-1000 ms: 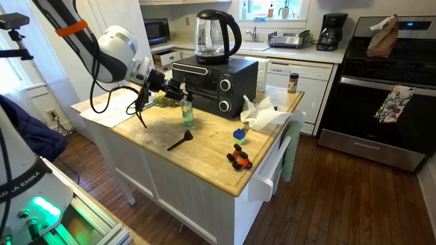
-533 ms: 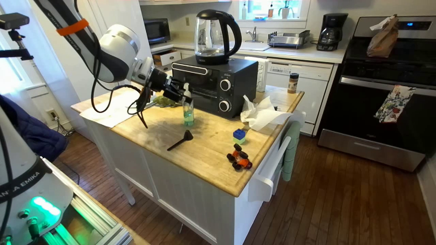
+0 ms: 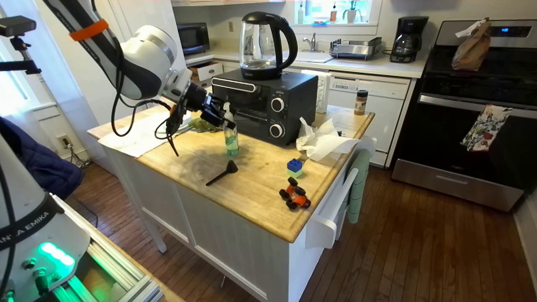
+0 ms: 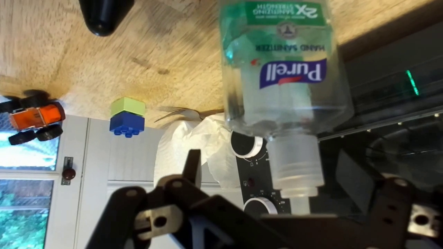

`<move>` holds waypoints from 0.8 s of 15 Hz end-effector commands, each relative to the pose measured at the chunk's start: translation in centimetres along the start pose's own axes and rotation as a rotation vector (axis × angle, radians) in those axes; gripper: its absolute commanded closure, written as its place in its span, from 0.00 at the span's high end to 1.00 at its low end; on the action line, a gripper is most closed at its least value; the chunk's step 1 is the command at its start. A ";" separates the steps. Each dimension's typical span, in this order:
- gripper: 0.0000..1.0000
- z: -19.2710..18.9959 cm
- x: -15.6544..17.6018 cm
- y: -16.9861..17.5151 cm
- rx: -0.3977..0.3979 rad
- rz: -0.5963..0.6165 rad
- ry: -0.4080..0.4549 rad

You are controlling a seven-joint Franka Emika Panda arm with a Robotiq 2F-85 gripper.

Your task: Put the liquid soap bottle upright

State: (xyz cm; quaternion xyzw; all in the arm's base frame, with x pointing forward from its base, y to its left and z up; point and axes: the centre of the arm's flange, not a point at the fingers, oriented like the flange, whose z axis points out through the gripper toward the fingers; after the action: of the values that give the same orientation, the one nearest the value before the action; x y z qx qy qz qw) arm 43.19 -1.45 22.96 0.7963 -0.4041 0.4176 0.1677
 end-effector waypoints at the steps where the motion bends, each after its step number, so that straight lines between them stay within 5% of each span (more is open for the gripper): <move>1: 1.00 -0.8 1.9 0.1 0.011 -0.001 -0.071; 12: 1.00 -1.2 7.9 1.3 -0.019 -0.084 -0.251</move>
State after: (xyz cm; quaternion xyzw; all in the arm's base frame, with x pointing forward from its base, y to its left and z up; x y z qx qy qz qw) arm 43.88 -4.45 26.86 0.8462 -0.3915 0.3270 0.1541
